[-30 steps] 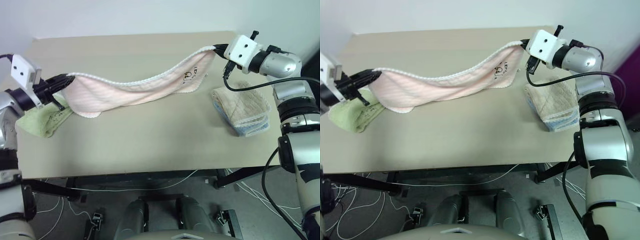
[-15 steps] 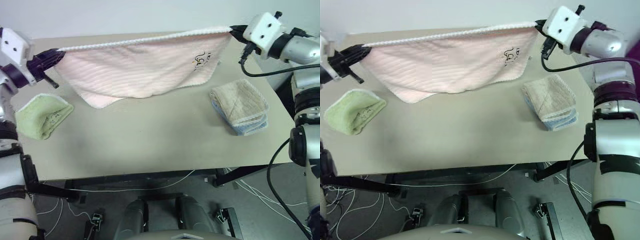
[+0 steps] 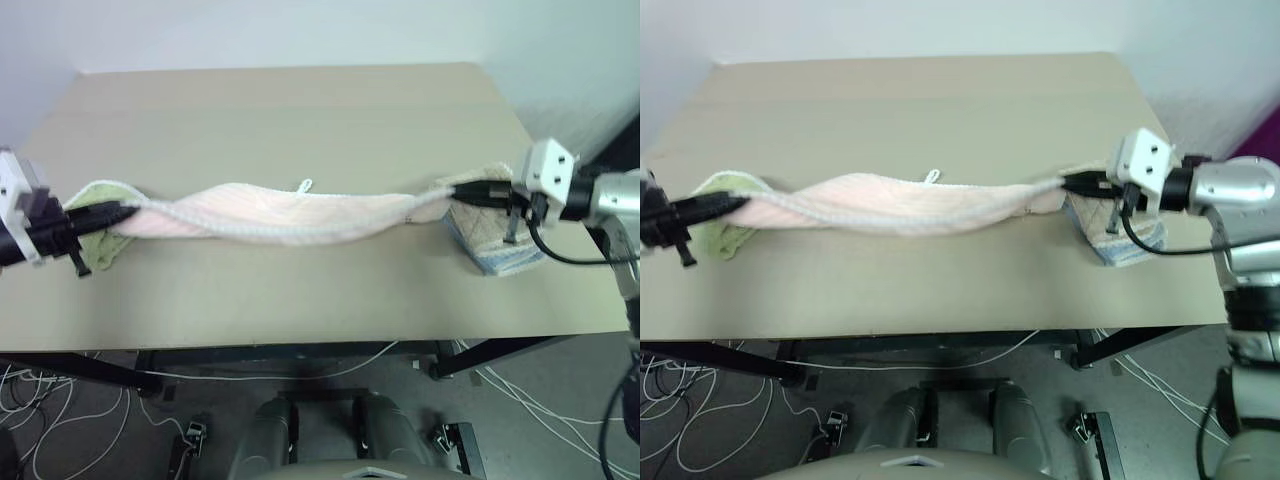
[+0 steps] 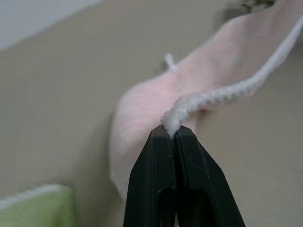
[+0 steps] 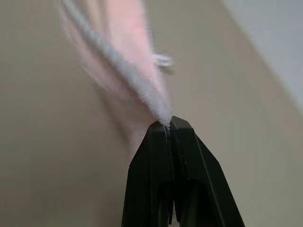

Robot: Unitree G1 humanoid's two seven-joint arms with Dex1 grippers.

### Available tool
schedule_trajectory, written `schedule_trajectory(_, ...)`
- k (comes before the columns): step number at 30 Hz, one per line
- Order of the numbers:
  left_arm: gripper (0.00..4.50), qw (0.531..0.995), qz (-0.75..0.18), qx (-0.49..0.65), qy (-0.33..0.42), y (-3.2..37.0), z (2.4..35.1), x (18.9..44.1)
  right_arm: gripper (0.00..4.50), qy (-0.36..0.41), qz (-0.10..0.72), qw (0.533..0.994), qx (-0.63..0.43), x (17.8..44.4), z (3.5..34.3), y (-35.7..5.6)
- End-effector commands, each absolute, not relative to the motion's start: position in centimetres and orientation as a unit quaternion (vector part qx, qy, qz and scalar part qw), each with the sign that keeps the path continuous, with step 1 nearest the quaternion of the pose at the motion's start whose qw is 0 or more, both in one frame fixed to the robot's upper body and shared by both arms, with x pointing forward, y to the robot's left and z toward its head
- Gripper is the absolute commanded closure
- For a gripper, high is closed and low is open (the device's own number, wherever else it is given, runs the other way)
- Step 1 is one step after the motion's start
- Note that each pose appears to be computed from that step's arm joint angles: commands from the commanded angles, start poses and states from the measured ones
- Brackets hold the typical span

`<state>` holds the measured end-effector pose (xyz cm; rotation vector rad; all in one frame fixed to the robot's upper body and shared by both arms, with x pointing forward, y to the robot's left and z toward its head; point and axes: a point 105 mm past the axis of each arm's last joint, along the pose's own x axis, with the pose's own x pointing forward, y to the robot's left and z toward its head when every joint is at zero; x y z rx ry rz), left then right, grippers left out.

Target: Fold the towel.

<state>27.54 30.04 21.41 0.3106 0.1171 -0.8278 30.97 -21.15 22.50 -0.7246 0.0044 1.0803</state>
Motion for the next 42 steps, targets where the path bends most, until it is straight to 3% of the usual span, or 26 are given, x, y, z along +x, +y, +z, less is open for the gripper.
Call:
schedule_trajectory(1, 4.5, 0.895, -0.413, 0.159, 0.063, 29.7, 23.0, 25.6, 4.48, 0.01, 0.529, 0.787, -0.318, 28.5, 23.8, -21.2)
schedule_trajectory(7, 4.5, 0.874, -0.429, 0.181, 0.139, 29.3, 20.3, 23.9, 4.48, 0.05, 0.545, 0.789, -0.279, 27.3, 22.2, -21.2)
schedule_trajectory(14, 4.5, 0.856, -0.424, 0.238, 0.175, 29.8, 18.9, 24.6, 4.48, 0.063, 0.535, 0.803, -0.253, 27.8, 21.3, -21.7)
schedule_trajectory(21, 4.5, 0.864, -0.387, 0.291, 0.138, 30.6, 19.3, 27.9, 4.48, 0.037, 0.502, 0.827, -0.249, 29.9, 21.8, -21.8)
schedule_trajectory(31, 4.5, 0.872, -0.368, 0.314, 0.069, 28.4, 19.4, 34.7, 4.48, 0.049, 0.444, 0.855, -0.264, 35.5, 19.3, -22.1)
schedule_trajectory(42, 4.5, 0.875, -0.336, 0.34, 0.07, 27.2, 17.7, 39.5, 4.48, 0.075, 0.405, 0.867, -0.28, 38.8, 17.3, -23.3)
